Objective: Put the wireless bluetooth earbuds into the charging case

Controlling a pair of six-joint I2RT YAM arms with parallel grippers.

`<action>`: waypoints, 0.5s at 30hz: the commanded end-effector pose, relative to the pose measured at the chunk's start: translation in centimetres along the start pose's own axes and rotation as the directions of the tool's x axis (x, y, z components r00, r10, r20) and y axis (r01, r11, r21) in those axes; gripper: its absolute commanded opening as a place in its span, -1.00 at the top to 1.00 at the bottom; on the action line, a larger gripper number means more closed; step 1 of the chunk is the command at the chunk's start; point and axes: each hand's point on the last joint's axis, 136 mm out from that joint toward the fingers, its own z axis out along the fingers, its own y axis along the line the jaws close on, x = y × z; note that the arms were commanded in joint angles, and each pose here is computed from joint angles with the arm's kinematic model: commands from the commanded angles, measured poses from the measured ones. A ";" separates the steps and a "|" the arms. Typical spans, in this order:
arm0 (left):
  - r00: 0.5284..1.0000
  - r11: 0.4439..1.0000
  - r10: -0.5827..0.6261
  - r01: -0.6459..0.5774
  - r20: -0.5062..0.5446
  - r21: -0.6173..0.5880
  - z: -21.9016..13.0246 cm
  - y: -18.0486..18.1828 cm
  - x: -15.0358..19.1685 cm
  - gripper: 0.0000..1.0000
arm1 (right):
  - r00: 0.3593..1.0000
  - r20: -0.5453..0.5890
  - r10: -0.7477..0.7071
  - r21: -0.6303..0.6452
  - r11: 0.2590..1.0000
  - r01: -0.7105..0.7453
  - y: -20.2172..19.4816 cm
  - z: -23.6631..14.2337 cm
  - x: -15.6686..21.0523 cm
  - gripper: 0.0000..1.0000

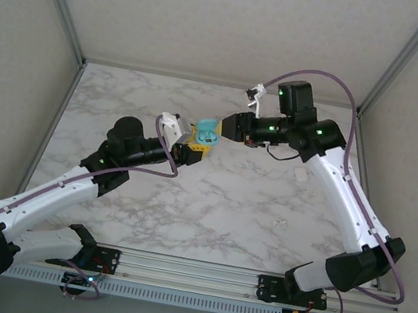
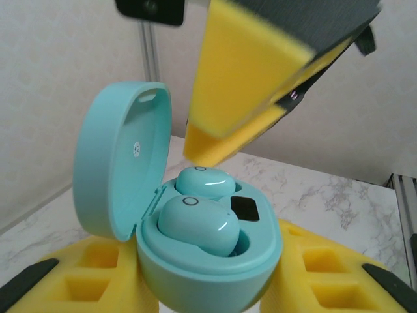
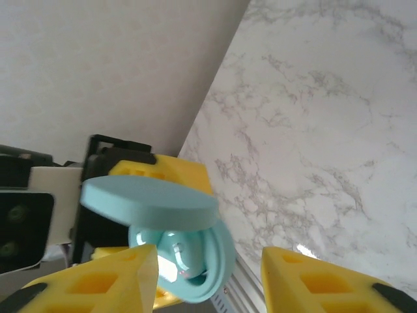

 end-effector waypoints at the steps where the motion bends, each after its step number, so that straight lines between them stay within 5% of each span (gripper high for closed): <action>1: 0.998 1.000 0.024 -0.024 0.051 -0.005 -0.2 -0.1 -1.8 0.58 | 0.984 0.139 -0.111 0.006 0.994 0.111 2.5 -2.8 -1.7 0.03; 8: 0.999 0.999 0.031 -0.032 0.040 0.020 0.6 -0.2 -1.7 0.58 | 0.964 0.260 -0.058 0.199 0.980 0.005 -1.0 -3.8 -3.9 -0.05; 15: 0.999 0.998 0.028 -0.029 0.017 0.052 0.8 -0.8 -1.5 0.58 | 0.981 0.183 0.061 0.126 0.988 -0.085 -1.6 -1.0 -5.4 -0.11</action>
